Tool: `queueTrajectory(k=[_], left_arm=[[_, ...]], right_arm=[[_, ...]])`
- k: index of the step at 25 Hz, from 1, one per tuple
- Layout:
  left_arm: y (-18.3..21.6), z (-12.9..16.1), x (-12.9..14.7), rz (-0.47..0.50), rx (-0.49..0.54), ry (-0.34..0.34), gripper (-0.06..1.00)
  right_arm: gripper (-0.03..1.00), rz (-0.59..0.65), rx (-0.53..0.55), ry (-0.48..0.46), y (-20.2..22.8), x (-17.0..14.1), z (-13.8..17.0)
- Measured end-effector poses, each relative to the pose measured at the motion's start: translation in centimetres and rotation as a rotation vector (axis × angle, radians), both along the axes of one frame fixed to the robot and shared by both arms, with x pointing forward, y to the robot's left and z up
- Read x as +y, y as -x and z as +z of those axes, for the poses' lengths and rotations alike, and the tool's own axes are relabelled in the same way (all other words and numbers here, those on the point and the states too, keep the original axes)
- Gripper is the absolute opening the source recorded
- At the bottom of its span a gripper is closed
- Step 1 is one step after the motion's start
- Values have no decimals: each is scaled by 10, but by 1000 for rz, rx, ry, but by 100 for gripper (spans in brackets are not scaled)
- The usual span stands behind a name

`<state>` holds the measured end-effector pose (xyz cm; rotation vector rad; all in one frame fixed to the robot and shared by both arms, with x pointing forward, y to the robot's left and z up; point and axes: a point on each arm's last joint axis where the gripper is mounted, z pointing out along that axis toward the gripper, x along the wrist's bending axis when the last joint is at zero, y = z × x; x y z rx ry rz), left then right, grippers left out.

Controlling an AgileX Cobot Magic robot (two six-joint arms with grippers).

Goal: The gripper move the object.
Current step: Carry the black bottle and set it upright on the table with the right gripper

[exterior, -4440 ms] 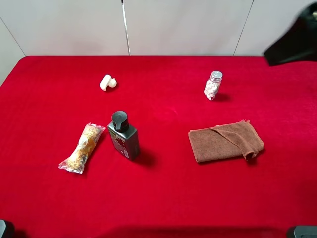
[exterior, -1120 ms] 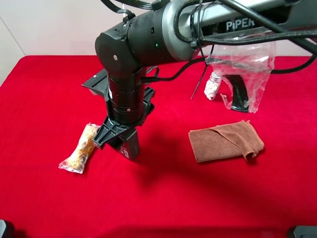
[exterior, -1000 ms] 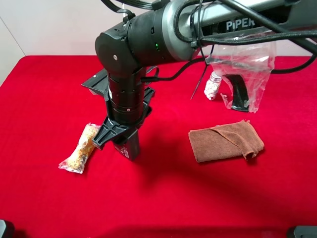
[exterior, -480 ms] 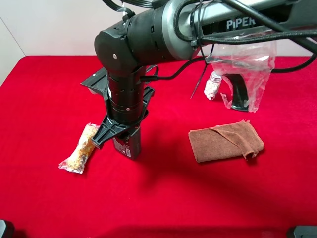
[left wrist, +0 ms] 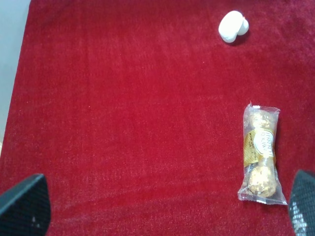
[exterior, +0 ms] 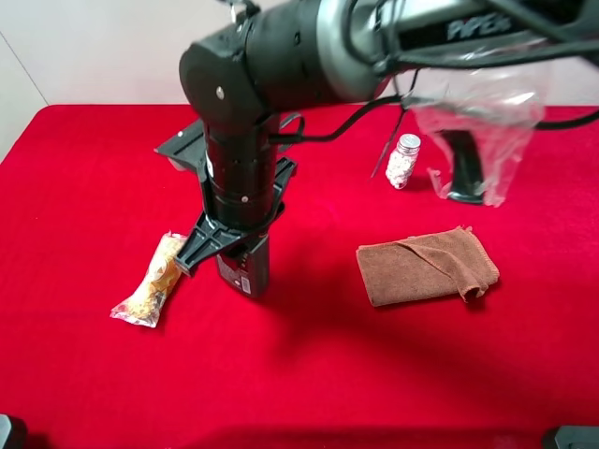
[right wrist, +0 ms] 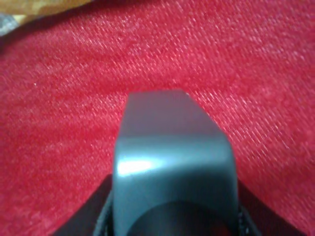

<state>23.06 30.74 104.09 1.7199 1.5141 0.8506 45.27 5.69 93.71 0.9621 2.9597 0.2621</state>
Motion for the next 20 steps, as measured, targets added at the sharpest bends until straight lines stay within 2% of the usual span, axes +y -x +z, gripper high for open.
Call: queueTrajectory(k=[12, 20], left_arm=[[0, 0, 0, 0, 0, 0, 96], [0, 0, 0, 0, 0, 0, 96]], right_arm=[[30, -20, -78, 6, 3, -17, 49], [30, -89, -75, 23, -16, -34, 77]])
